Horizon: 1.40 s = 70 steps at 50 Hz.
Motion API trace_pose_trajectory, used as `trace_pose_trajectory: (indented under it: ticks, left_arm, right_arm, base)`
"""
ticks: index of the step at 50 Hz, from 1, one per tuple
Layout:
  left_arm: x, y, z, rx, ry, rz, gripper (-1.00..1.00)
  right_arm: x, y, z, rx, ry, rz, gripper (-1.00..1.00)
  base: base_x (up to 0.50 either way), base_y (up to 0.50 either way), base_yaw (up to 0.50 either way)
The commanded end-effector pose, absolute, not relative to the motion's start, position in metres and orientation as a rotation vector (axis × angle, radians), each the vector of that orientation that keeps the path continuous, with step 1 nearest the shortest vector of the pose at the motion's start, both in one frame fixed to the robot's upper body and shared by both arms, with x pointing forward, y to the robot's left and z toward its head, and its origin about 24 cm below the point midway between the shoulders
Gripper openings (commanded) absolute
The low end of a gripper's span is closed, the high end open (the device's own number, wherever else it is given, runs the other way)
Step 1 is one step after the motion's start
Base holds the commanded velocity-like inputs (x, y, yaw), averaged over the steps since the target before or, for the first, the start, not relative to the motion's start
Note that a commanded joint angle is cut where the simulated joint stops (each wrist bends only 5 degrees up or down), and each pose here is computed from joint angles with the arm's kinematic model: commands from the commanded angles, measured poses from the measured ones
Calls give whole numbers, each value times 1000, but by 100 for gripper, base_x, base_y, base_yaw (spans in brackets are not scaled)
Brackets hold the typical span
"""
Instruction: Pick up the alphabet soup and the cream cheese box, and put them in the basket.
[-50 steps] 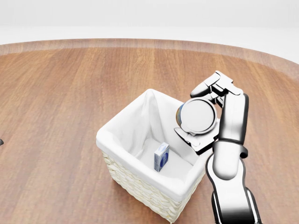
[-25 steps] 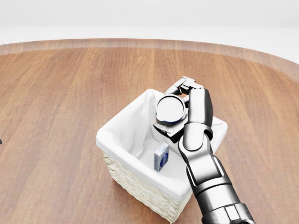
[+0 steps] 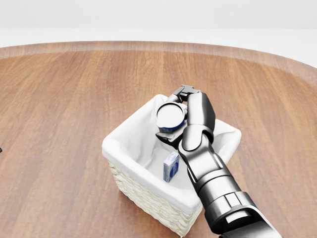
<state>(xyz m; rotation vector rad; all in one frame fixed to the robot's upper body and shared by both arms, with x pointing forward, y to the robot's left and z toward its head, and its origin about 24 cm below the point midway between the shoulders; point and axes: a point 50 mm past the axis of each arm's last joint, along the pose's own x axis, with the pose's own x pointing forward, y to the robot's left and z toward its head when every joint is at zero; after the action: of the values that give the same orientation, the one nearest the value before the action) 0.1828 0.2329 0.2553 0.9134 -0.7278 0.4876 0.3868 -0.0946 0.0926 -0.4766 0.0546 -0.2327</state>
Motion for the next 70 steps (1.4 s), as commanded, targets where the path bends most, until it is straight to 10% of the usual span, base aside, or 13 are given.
trace_pose_trajectory:
  ticks: [1, 16, 17, 19, 20, 70]
  left_arm:
    - [181, 233, 256, 861, -760, 479, 100]
    - [183, 235, 254, 846, -751, 485, 100]
    - [181, 234, 255, 853, -758, 482, 100]
    - [182, 234, 254, 848, -753, 482, 100]
    - [182, 234, 254, 850, -755, 481, 100]
    - [179, 232, 258, 864, -772, 477, 100]
  right_arm:
    - [392, -98, 98, -435, 80, -274, -100]
    - [392, -98, 97, -429, 84, -278, -97]
    - [392, -97, 97, -428, 82, -276, -69]
    - [391, -96, 97, -426, 80, -273, 78]
    - [391, -96, 98, -426, 77, -271, 100]
    - [373, -82, 183, -302, -351, -230, 100]
  base:
    - [0, 0, 0]
    - [0, 0, 0]
    - [0, 0, 0]
    - [0, 0, 0]
    - [0, 0, 0]
    - [0, 0, 0]
